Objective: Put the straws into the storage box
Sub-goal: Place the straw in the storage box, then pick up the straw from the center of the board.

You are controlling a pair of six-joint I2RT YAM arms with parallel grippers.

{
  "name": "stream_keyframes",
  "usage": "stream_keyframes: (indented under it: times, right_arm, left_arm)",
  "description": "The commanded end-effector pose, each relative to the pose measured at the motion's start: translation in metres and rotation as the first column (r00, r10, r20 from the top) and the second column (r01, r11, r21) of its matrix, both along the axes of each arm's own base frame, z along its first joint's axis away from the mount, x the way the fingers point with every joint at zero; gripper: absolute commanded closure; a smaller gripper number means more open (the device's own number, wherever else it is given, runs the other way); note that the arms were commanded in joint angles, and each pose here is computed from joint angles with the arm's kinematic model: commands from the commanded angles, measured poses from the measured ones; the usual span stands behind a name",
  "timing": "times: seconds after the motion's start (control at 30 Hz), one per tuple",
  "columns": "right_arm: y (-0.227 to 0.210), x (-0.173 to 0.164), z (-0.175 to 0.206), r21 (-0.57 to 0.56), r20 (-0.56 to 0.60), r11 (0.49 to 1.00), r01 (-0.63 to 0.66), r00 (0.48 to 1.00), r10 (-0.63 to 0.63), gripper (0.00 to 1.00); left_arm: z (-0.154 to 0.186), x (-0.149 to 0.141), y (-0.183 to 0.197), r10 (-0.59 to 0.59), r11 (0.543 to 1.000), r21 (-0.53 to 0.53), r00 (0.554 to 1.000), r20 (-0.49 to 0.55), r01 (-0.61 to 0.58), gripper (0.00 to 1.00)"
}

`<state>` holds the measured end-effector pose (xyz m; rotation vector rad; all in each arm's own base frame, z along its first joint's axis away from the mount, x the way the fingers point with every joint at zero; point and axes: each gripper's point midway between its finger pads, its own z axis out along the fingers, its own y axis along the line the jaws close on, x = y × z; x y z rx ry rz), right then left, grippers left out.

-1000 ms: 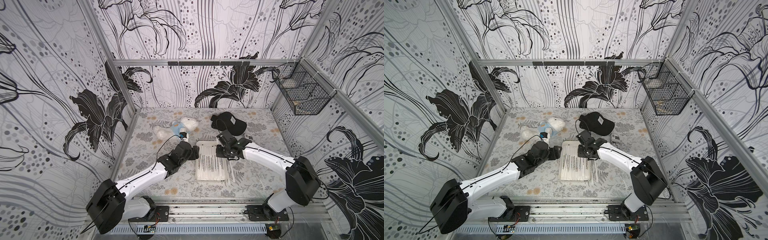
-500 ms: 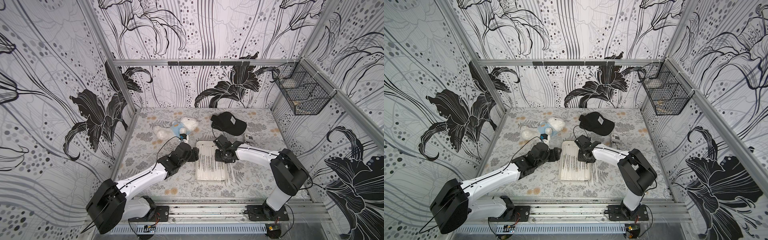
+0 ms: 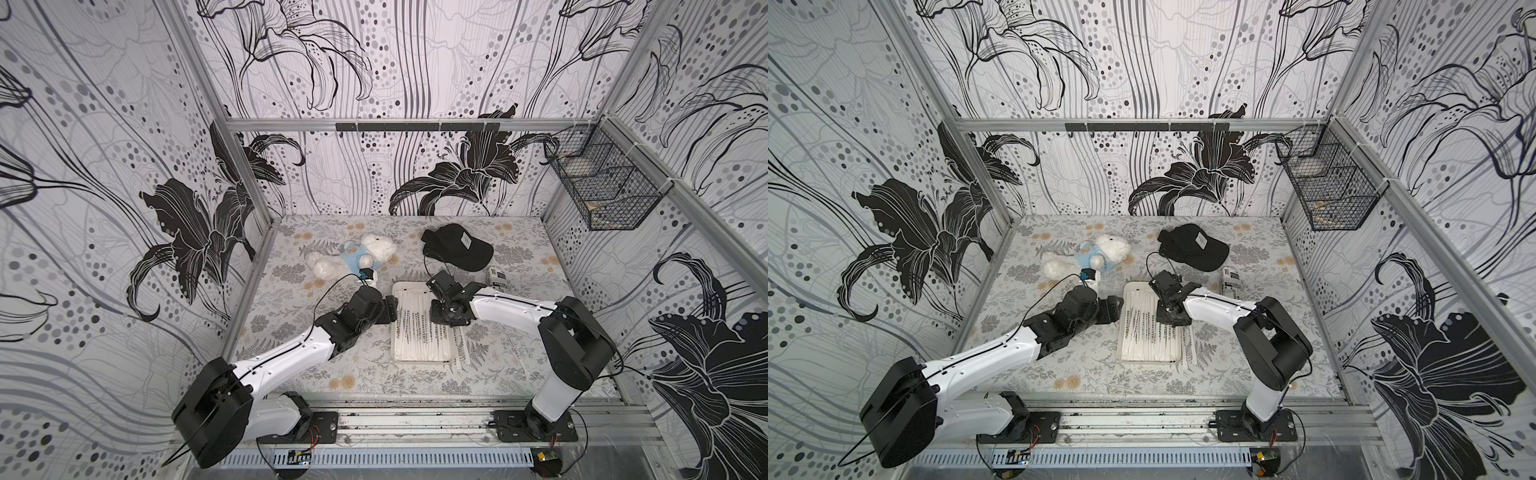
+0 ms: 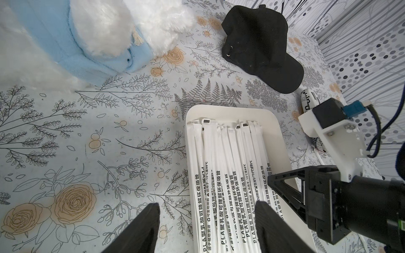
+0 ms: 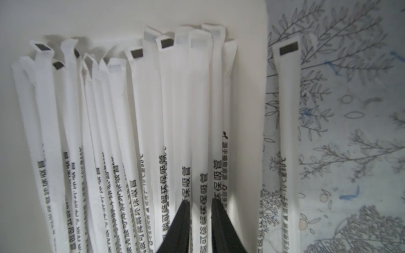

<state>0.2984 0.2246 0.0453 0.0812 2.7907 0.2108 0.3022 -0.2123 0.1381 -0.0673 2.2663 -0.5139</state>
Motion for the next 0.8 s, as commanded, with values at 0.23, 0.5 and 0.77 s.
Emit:
stream_keyframes:
  times: [0.23, 0.5, 0.77]
  right_arm:
    - [-0.067, -0.014, 0.041, -0.032, 0.034, 0.999, 0.013, 0.999, -0.012, 0.79]
    - [-0.082, -0.032, 0.011, -0.042, -0.049, 0.998, -0.036, 0.998, 0.034, 0.76]
    - [-0.067, -0.020, -0.011, -0.019, -0.070, 0.997, -0.069, 0.995, 0.067, 0.74]
  left_arm:
    - [0.016, 0.007, 0.006, -0.008, 0.999, 0.042, 0.998, 0.055, 0.006, 0.26]
    - [0.004, -0.006, -0.044, -0.139, 0.989, -0.054, 0.990, 0.018, 0.140, 0.26]
    - [-0.004, -0.016, -0.078, -0.189, 0.979, -0.086, 0.982, -0.005, 0.187, 0.27]
